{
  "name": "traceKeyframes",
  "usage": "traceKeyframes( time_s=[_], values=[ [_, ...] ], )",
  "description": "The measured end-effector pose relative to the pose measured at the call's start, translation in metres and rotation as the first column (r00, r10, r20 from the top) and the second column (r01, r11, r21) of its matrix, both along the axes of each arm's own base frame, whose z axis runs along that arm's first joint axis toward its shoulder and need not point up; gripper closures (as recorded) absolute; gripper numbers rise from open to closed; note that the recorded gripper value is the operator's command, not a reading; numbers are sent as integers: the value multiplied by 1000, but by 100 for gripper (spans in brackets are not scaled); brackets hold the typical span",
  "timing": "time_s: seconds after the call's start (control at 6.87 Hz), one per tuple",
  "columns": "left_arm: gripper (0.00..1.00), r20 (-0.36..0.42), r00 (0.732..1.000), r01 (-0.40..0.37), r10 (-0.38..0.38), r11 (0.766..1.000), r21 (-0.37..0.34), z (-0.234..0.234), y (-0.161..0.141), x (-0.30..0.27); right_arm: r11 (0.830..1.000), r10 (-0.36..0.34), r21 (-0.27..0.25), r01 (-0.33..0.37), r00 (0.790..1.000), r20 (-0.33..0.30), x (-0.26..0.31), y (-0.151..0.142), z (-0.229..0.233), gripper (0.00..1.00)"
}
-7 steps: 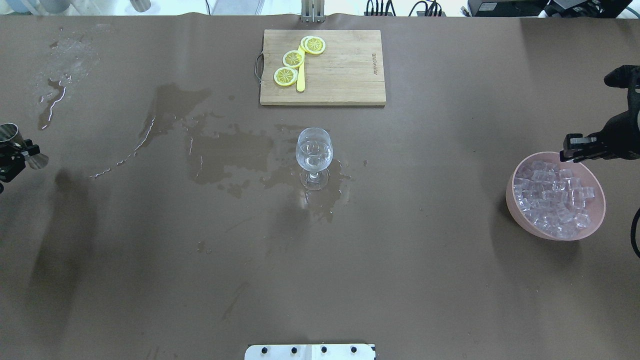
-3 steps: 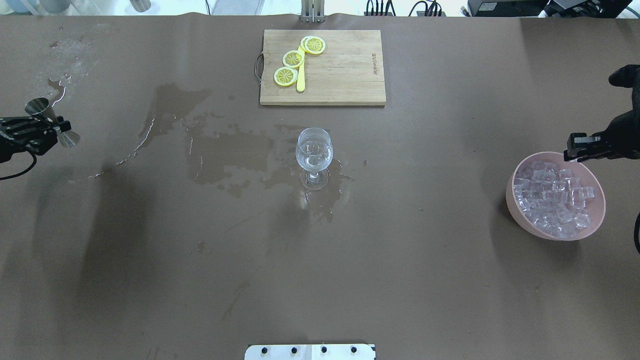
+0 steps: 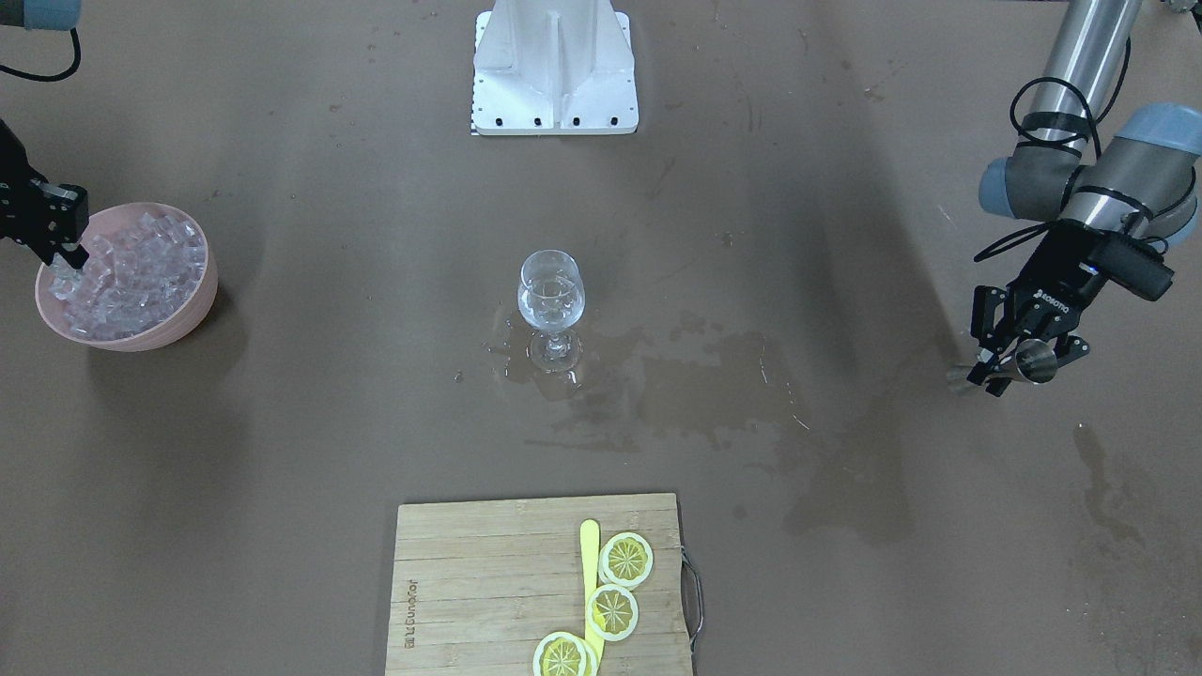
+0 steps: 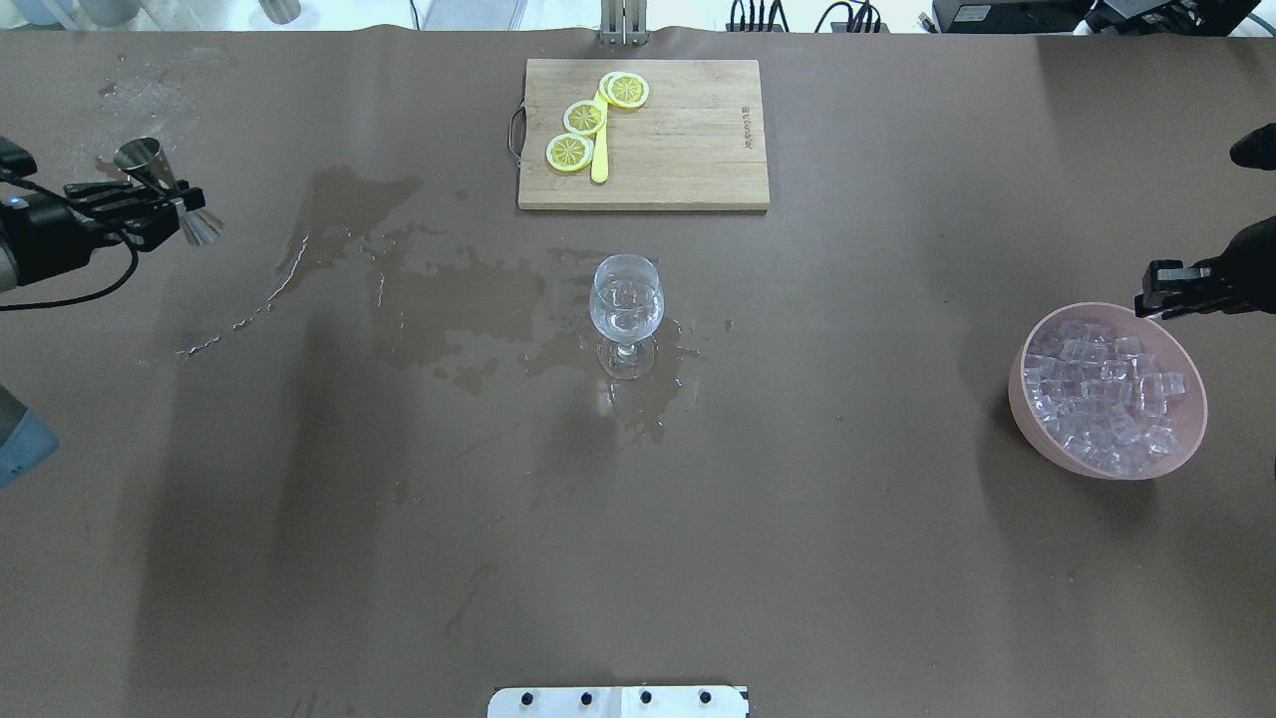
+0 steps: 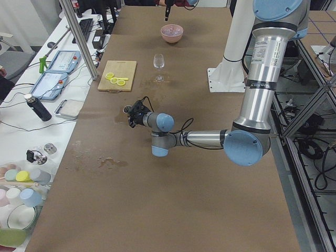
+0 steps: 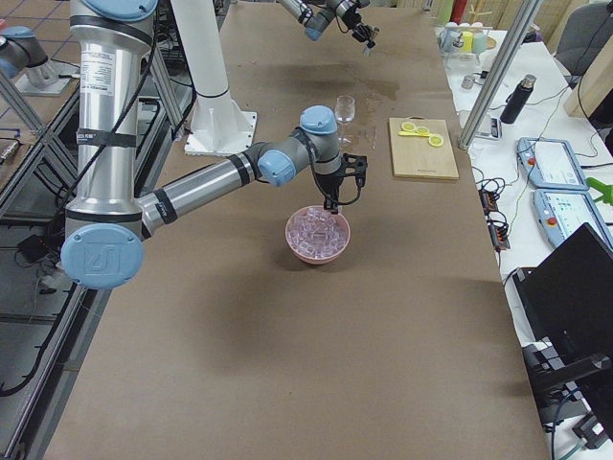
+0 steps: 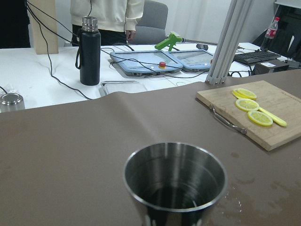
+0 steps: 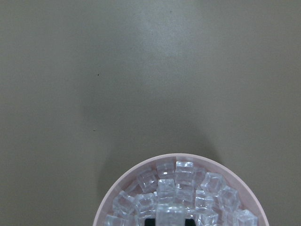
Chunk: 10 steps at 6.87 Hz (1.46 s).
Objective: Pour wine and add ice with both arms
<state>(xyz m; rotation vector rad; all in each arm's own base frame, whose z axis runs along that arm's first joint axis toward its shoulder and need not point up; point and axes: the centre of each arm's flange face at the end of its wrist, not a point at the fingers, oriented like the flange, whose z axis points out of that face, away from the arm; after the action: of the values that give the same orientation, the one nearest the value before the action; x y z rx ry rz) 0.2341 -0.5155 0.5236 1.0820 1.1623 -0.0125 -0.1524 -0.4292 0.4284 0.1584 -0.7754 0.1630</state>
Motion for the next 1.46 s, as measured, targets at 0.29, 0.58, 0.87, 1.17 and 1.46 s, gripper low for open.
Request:
traceKeyframes(
  time_s=[0.29,0.58,0.87,1.17,1.46],
  values=[
    [100,-41,999,-2,0,999,-54,-62,-18,13,1000,2,7,-2,1000,11,4,2,-5,80],
    [100,-77,997,-20,14,997,-70,-119,-20,23,1000,-10,28,10,1000,12,9,1,-7,80],
    [100,-101,994,-42,36,997,-62,-139,-11,38,999,-21,47,21,1000,8,12,1,-8,80],
    [100,-70,997,-44,44,999,0,-153,-6,53,996,-44,71,44,999,-4,16,3,-5,80],
    [100,16,1000,-27,26,994,106,-187,8,82,991,-72,114,72,997,-9,21,9,6,80]
  ],
)
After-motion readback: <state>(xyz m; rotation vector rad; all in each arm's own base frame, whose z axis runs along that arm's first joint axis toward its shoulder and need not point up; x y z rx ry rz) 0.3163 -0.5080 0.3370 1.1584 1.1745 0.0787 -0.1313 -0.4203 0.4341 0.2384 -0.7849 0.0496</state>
